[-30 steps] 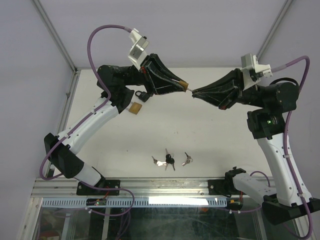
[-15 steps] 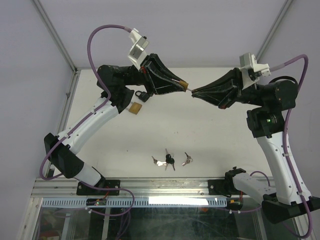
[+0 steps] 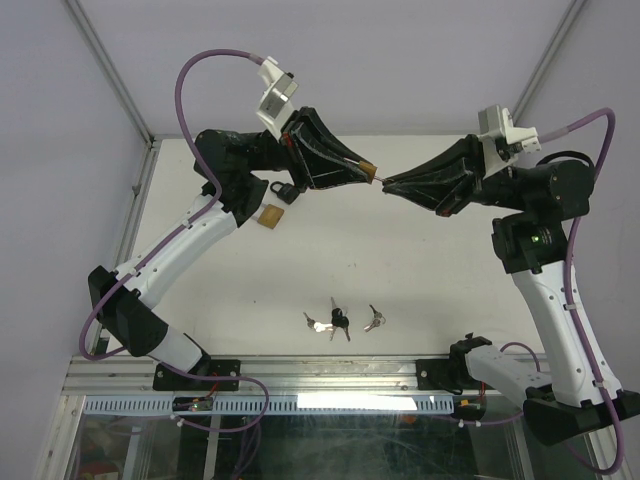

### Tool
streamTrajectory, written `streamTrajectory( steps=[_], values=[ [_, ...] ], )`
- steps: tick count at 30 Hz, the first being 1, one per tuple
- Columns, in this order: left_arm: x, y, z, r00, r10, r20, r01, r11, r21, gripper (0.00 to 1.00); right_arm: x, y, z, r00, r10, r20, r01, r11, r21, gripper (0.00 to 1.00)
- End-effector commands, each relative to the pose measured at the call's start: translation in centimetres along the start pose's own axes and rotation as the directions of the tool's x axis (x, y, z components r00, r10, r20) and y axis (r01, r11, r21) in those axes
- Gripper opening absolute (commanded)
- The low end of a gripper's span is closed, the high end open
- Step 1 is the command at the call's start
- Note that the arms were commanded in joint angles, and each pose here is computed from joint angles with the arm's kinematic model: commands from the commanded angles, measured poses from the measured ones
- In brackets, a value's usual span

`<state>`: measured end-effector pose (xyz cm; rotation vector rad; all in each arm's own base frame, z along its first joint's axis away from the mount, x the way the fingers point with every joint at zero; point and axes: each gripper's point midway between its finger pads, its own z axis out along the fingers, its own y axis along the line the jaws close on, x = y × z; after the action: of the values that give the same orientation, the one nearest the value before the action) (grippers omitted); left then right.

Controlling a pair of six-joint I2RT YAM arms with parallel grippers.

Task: Unlock with the key

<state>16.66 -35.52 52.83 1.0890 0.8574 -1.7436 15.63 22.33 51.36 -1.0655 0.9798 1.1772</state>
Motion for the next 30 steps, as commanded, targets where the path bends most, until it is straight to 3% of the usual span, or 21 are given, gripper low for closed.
streamTrajectory(
  steps=[1, 12, 27, 28, 30],
  values=[
    [-0.9, -1.2, 0.4, 0.999, 0.035, 0.001, -0.035, 0.999, 0.024, 0.00, -1.7, -0.1, 0.1, 0.996, -0.086, 0.022, 0.085, 0.996, 0.018, 0.00],
    [-0.4, -1.1, 0.6, 1.000, 0.014, 0.005, -0.014, 1.000, 0.015, 0.00, -1.6, -1.3, 0.6, 0.990, -0.136, -0.030, 0.136, 0.990, -0.022, 0.00],
    [2.5, 0.1, 1.1, 1.000, 0.008, 0.001, -0.008, 1.000, 0.002, 0.00, 0.9, -4.8, 2.3, 0.998, -0.039, -0.059, 0.042, 0.998, 0.053, 0.02],
    [2.4, 0.1, 0.9, 1.000, 0.015, 0.004, -0.015, 1.000, -0.004, 0.00, 1.1, -4.6, 2.1, 0.998, -0.034, -0.062, 0.037, 0.998, 0.051, 0.17],
    [2.0, 0.3, 0.2, 0.999, 0.030, 0.011, -0.029, 0.999, -0.026, 0.00, 1.5, -4.5, 1.3, 0.997, -0.011, -0.074, 0.015, 0.999, 0.052, 0.62]
  ],
)
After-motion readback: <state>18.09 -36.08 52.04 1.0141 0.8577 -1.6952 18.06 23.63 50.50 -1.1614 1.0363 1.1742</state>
